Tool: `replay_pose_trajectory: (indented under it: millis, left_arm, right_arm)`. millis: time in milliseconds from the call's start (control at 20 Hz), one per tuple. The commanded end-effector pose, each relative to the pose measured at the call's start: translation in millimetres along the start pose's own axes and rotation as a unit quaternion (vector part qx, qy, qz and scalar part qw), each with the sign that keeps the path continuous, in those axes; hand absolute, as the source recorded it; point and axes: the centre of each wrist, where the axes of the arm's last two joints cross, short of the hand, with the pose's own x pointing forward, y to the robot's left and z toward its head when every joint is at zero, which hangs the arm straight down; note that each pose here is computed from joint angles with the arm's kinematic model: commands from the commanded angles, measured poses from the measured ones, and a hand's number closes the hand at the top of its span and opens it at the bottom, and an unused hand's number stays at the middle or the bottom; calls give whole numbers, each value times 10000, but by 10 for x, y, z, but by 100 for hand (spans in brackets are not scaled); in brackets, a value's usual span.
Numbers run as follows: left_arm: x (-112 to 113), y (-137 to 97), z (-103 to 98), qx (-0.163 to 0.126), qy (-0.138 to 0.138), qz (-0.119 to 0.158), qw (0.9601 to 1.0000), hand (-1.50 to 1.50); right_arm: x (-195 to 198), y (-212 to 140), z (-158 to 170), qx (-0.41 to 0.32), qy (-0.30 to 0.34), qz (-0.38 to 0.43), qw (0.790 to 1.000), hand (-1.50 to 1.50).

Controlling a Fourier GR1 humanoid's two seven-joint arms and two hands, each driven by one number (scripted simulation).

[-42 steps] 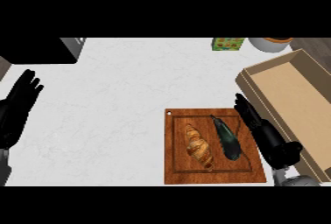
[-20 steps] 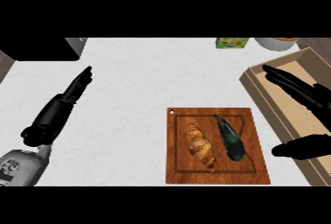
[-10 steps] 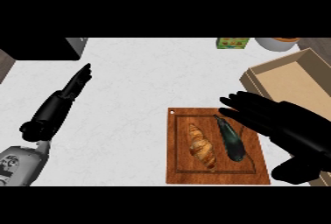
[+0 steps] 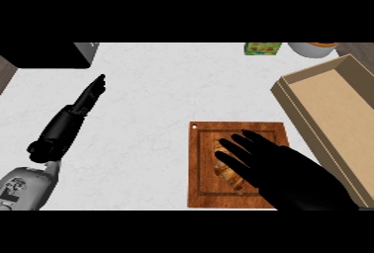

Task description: Pick the croissant from the cutting board and place it in the cardboard box

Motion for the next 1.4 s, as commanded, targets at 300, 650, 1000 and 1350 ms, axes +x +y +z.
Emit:
replay_pose_trajectory:
  millis: [300,650,1000,1350]
  left_arm:
    - [49,108,29,46,-4,74,10000,0]
    - [140,47,3,6,-11,-2,10000,0]
    - [36,110,-92,60,-16,-93,9999,0]
    - [-14,-29,89,0,73,5,10000,0]
  right_arm:
    - [401,218,-525,320,425,55,9986,-150]
    - [214,472,-489,104,615,220,9978,-150]
    - [259,579,-526,206,720,446,9962,-150]
    - [165,879,-532,272,904,526,9941,-150]
